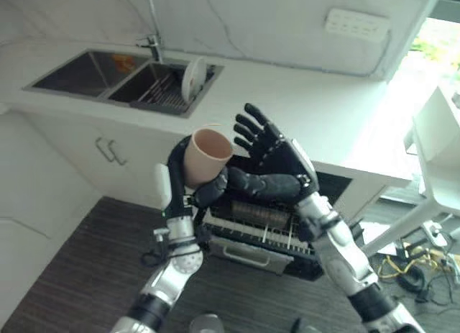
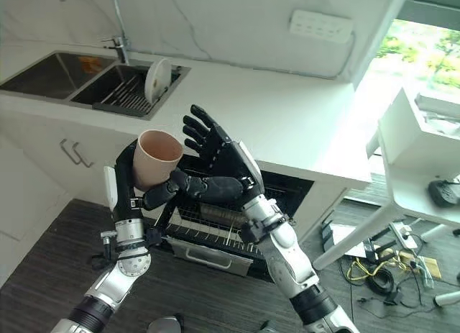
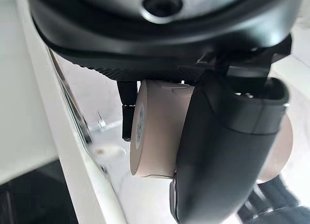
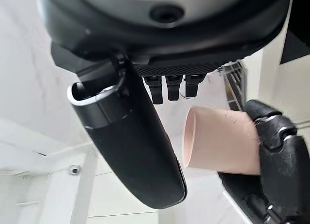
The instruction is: Place the dishes in the dishwasher.
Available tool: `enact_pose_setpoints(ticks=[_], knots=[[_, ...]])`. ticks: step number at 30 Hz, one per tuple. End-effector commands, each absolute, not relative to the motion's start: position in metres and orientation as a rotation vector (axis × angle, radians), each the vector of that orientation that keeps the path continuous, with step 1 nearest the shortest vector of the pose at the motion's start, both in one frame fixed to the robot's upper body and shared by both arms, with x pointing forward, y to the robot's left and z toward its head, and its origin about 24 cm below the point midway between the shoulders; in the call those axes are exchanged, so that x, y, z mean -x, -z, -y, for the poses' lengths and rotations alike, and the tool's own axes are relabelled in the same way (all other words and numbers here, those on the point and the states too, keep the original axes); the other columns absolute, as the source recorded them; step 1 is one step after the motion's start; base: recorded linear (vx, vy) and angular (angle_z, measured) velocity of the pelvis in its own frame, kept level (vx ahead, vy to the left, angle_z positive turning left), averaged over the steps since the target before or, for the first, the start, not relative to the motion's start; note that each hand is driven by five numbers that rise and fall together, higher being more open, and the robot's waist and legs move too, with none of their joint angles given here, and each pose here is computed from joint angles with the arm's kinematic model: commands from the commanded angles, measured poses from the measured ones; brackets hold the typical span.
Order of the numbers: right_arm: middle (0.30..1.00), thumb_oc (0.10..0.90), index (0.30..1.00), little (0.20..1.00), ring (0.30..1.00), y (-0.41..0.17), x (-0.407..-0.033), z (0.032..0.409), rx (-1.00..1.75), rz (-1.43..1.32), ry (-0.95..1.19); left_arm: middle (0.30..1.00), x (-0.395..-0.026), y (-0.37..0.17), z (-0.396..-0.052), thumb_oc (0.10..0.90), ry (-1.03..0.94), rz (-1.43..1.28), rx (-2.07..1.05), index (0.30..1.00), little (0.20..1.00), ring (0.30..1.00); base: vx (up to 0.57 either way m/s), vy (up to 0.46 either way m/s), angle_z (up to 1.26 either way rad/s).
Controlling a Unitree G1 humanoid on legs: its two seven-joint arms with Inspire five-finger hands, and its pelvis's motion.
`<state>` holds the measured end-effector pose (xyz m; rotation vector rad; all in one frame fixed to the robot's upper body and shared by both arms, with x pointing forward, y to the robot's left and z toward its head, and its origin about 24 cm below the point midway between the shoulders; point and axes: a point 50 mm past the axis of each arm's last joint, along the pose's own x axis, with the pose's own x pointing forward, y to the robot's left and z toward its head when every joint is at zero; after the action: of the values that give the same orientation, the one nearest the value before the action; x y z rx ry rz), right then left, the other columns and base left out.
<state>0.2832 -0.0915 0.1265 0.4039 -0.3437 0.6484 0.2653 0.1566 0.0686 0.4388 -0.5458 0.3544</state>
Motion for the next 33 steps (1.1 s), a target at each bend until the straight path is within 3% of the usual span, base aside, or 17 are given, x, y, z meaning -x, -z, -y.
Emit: enact_pose_setpoints(ticks=[1, 16, 26, 33], knots=[[0.9, 0.8, 0.9, 0.9, 0.9, -0.179, -0.284, 0.07, -0.461, 0.558, -0.747, 0.3, -0.279, -0.122, -0.139, 0.4, -0.33, 0.85, -0.377, 0.3, 0.3, 0.3, 0.03, -0.004, 0.6], [0.9, 0.8, 0.9, 0.9, 0.9, -0.182, -0.299, 0.031, -0.459, 0.404, -0.783, 0.3, -0.276, -0.111, -0.125, 0.4, -0.287, 0.829, -0.374, 0.3, 0.3, 0.3, 0.01, 0.011, 0.15], [0.9, 0.8, 0.9, 0.9, 0.9, -0.172, -0.301, 0.015, -0.218, 0.385, -0.832, 0.3, -0.279, -0.111, -0.115, 0.4, -0.235, 0.836, -0.449, 0.3, 0.3, 0.3, 0.0, 0.0, 0.03], [0.9, 0.8, 0.9, 0.9, 0.9, -0.176, -0.299, 0.006, -0.245, 0.376, -0.879, 0.3, -0.279, -0.111, -0.109, 0.4, -0.217, 0.824, -0.416, 0.3, 0.3, 0.3, 0.0, 0.0, 0.0]])
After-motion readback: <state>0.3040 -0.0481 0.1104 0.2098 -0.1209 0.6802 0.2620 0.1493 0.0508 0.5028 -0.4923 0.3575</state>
